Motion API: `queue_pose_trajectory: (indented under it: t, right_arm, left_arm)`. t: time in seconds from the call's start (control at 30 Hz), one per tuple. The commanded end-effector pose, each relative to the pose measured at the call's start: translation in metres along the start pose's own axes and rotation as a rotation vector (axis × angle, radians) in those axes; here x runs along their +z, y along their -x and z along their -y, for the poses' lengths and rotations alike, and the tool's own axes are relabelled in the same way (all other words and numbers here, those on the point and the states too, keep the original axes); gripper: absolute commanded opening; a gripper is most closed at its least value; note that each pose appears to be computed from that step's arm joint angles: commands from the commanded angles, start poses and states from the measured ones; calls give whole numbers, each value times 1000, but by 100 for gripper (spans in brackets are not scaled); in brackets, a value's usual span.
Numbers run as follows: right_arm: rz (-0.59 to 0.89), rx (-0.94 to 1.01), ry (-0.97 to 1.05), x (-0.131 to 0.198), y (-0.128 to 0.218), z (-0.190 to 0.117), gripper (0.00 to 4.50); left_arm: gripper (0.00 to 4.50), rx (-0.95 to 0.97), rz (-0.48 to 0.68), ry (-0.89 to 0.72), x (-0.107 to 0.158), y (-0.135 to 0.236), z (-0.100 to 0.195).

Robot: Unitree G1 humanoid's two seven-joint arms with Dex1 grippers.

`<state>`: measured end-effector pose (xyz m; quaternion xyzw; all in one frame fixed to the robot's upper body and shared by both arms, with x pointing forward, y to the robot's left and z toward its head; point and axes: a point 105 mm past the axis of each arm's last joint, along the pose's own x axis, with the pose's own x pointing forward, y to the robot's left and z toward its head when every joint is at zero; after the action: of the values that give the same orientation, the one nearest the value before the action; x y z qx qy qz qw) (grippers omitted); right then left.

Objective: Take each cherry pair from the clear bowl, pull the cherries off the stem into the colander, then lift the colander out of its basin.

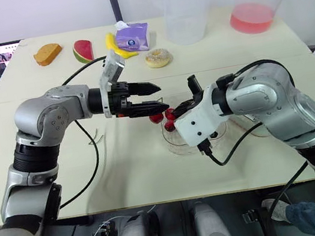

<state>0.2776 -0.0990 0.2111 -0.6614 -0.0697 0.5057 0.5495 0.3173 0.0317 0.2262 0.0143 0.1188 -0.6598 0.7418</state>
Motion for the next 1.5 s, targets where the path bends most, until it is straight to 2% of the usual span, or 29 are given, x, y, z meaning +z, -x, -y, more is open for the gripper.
queue_pose_trajectory:
  t: [0.03,0.07,0.17,0.37,0.4,0.83,0.9,0.93,1.0,1.1,1.17,1.4,1.5]
  right_arm:
    - [-6,-20,36,3,4,7,0]
    - [-4,-21,33,3,4,7,0]
    - [-2,-20,28,4,3,7,0]
    - [-4,-19,25,5,4,8,0]
    - [-3,-20,24,5,4,8,0]
    - [7,-57,-48,6,5,14,0]
    - [10,-64,-79,6,6,15,104]
    - [11,-67,-93,6,7,15,126]
    - [11,-77,-118,5,10,17,217]
    - [23,-98,-198,5,17,23,382]
    - [39,-97,-275,4,23,24,446]
    - [206,-44,-894,13,37,33,446]
    - [204,62,-1107,12,32,18,446]
  left_arm:
    - [450,-3,10,-49,13,-2,7]
    - [450,-5,9,-46,13,-3,8]
    - [360,-2,1,-43,10,-4,8]
    - [46,-9,0,-32,8,-6,8]
    - [5,-11,0,-32,8,-6,8]
    - [5,-10,8,-30,9,-7,8]
    - [0,-7,10,-33,10,-7,7]
    - [0,-3,11,-37,10,-6,7]
    - [0,6,10,-47,11,-5,6]
    - [0,11,13,-64,15,0,5]
    - [0,9,13,-83,17,3,5]
    - [0,-77,64,-252,33,20,18]
    - [0,-74,69,-306,33,23,17]
